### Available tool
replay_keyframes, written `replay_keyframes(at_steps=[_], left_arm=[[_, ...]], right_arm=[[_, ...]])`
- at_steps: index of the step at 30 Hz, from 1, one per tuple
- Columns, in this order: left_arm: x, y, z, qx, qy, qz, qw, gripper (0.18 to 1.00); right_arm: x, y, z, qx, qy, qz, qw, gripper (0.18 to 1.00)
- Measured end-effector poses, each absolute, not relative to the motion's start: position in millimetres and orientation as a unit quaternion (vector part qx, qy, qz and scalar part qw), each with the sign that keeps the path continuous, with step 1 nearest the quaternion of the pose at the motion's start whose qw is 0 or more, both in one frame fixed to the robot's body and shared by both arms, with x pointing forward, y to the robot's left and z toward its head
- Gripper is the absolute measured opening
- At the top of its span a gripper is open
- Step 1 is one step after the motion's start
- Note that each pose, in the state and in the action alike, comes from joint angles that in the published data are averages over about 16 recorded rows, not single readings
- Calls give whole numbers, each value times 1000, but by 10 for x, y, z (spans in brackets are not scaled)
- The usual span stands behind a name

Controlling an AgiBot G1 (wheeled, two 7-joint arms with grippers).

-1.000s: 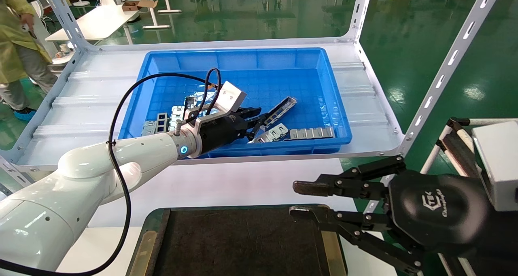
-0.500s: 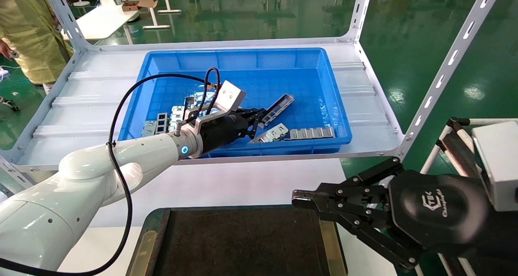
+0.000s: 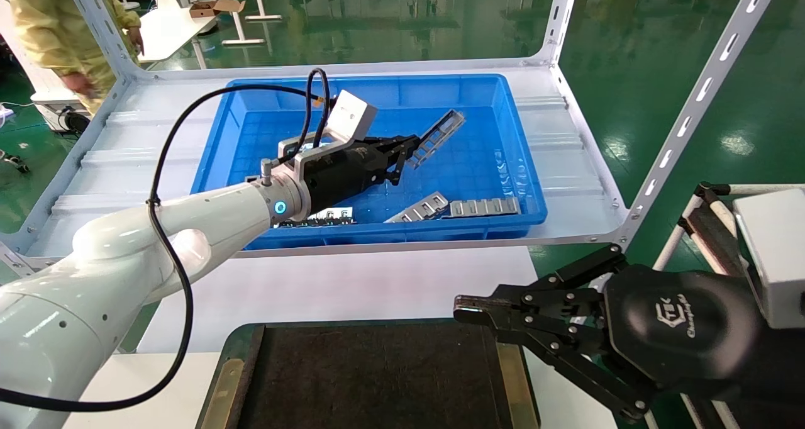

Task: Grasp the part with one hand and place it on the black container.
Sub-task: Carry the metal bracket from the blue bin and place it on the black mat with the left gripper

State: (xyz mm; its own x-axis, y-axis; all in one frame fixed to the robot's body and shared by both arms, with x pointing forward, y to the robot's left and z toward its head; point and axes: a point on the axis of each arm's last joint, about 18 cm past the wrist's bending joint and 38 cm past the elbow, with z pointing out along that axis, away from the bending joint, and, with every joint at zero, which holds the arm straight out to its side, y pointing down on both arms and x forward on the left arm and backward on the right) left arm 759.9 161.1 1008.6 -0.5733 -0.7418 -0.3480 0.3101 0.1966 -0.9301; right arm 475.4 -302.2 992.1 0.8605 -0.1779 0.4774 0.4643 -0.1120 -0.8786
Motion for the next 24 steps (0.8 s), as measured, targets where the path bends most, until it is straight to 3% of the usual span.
replay_keyframes(at_steps=[13,24], left_arm=[[7291,1791,10318,-97,632,-663,389,193],[6964,1891,10209,-35,644,-689,331,193]], right_arm=[[4754,-3022,9921,-705,-102,-244,659,191],[4754,-3022,9921,-705,-102,-244,659,191]])
